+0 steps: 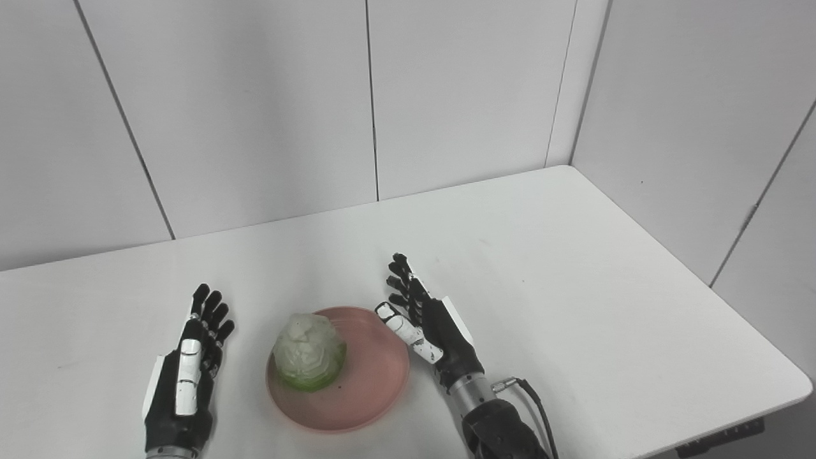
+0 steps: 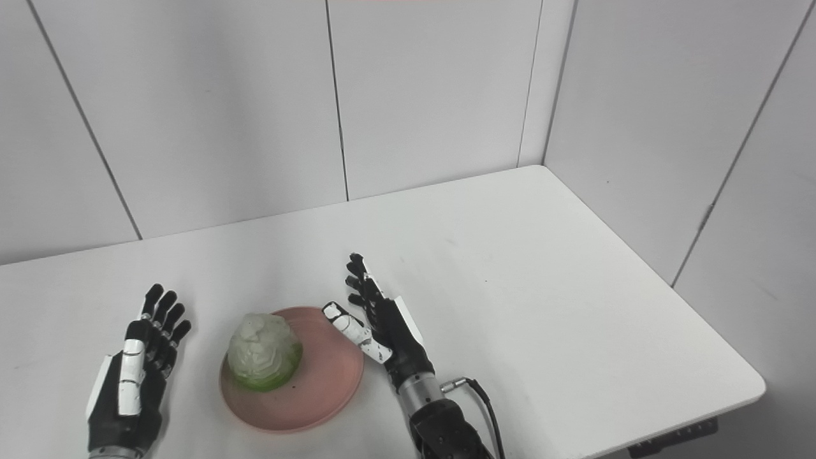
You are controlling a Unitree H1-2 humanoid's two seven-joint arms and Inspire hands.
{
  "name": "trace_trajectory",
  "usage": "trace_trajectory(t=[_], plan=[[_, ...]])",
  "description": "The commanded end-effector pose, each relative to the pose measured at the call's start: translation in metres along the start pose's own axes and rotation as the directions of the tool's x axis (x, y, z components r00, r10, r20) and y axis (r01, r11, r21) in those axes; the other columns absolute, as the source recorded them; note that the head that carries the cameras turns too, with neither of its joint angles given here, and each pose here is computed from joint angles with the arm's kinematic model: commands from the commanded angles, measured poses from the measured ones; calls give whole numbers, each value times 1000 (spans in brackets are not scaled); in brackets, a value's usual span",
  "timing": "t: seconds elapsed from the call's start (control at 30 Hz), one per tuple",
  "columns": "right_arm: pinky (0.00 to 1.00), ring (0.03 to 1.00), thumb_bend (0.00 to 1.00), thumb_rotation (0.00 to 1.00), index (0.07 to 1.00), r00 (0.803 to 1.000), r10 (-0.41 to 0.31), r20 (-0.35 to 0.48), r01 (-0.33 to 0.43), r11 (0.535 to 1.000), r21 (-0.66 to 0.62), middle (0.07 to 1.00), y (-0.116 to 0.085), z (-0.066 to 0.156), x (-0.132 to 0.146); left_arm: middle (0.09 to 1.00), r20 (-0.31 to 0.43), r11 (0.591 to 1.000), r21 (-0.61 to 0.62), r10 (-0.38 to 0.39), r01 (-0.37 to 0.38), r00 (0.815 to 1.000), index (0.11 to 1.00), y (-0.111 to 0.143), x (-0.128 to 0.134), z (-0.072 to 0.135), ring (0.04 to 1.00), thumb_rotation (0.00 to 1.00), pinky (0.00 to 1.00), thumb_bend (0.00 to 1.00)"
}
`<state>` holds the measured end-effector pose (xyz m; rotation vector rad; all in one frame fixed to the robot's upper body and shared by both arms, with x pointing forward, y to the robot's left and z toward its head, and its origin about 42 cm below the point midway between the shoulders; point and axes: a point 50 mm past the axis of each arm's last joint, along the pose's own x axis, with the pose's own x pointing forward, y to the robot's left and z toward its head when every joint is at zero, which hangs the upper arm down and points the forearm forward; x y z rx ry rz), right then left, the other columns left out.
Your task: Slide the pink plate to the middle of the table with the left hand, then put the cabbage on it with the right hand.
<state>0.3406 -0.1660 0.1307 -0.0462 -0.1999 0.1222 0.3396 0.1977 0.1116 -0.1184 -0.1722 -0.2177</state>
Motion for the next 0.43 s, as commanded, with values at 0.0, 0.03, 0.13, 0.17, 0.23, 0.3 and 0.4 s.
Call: trace_trajectory(t=[0.0,0.03,0.13,0.17,0.23,0.3,0.4], plan=[[925,952,658,778,993,999,13,52,-14,1000,17,980,-3,9,4,988,-69,999,-1,46,-46,997,987,2,-22,-23,976,946,951,725],[931,958,662,773,994,998,12,56,-14,999,29,982,-4,9,5,991,-67,999,2,42,-42,997,991,1,-21,-24,978,951,950,727],[962,971,670,781,994,998,10,55,-12,999,41,983,-7,9,5,1000,-72,1000,-1,22,-22,997,1000,-1,-20,-24,996,947,977,750],[969,973,671,785,994,998,11,55,-13,999,42,982,-8,10,5,1000,-76,1000,-6,19,-19,997,1000,-3,-20,-23,998,946,982,754],[994,994,691,850,999,998,8,60,-10,999,41,990,-12,12,4,1000,-79,1000,-7,14,-14,997,1000,-7,-21,-21,999,950,997,748],[999,999,688,893,1000,998,5,68,-7,999,40,993,-15,14,3,1000,-79,1000,-5,13,-13,997,1000,-12,-21,-19,998,969,999,734],[1000,1000,604,921,1000,997,1,74,-4,999,46,998,-22,15,0,999,-79,1000,-11,14,-15,997,994,-20,-22,-16,994,975,1000,709]])
